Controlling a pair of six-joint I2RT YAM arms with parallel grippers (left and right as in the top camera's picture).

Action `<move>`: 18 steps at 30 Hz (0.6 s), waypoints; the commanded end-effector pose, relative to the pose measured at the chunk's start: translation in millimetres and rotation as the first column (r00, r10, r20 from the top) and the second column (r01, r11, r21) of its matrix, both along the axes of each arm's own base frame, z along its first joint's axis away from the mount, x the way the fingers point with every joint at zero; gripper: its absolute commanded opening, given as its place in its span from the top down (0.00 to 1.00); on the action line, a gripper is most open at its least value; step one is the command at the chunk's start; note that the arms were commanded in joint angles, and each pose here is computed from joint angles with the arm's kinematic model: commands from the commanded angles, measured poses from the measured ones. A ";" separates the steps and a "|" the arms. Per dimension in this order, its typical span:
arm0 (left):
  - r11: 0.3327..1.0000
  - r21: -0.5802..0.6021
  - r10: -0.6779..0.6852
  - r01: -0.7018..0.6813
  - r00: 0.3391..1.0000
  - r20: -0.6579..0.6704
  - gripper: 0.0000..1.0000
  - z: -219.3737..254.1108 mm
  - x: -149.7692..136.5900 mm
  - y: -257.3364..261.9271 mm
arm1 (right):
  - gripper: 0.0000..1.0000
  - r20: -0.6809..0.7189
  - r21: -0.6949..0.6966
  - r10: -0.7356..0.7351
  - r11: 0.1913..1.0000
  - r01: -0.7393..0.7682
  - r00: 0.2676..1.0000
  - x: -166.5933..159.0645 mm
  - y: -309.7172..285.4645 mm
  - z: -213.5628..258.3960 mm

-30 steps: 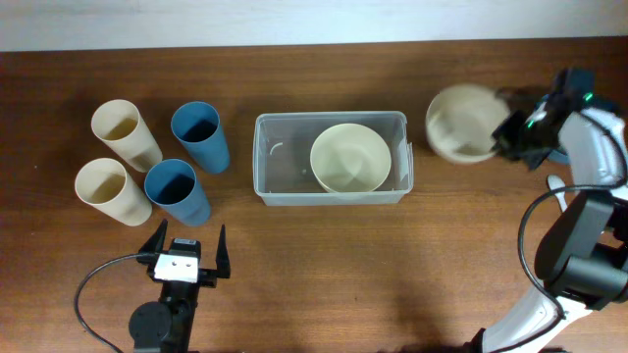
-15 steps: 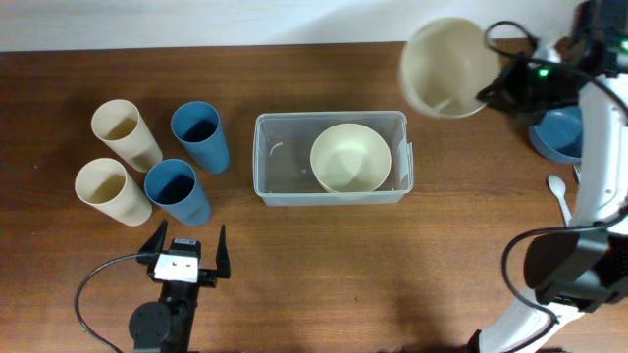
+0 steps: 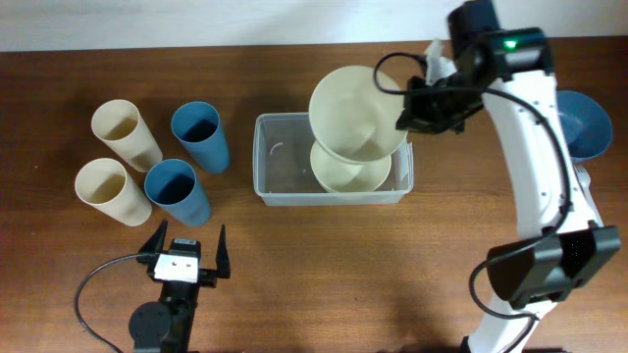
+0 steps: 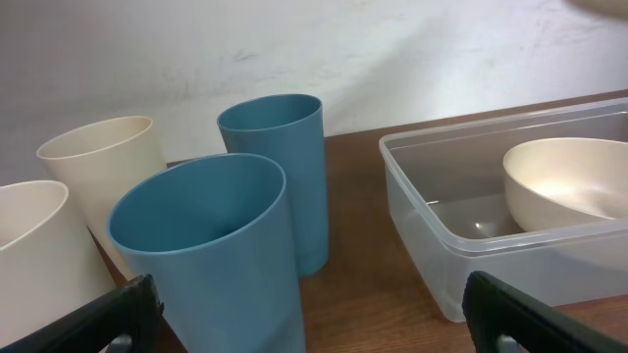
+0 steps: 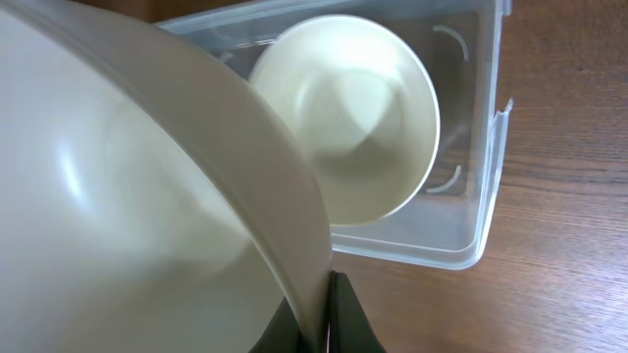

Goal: Pack container
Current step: 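Lift the second cream bowl and stack it into the first bowl, then open the right gripper and withdraw from the stacked bowls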

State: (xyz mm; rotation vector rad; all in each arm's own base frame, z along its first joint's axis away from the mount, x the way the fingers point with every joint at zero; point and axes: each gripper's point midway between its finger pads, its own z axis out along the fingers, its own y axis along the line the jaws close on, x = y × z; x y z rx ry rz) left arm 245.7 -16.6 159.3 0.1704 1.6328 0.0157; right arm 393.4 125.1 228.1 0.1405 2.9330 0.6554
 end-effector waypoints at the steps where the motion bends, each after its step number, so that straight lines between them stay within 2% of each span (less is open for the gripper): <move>1: 1.000 0.017 -0.001 0.001 1.000 -0.001 0.00 -1.5 -0.3 -0.2 | 0.96 -0.027 -0.115 0.001 0.993 -0.004 1.000 9.9 -9.3 -26.9; 10: 1.000 0.017 -0.001 0.001 1.000 -0.001 0.00 -1.5 -0.3 -0.2 | 0.96 -0.136 -0.164 0.006 0.986 -0.028 0.991 22.0 -12.4 -82.3; 18: 1.000 0.017 -0.001 0.001 1.000 -0.001 0.00 -1.5 -0.3 -0.2 | 0.96 -0.186 -0.169 0.007 0.985 -0.039 0.983 24.4 -11.1 -105.7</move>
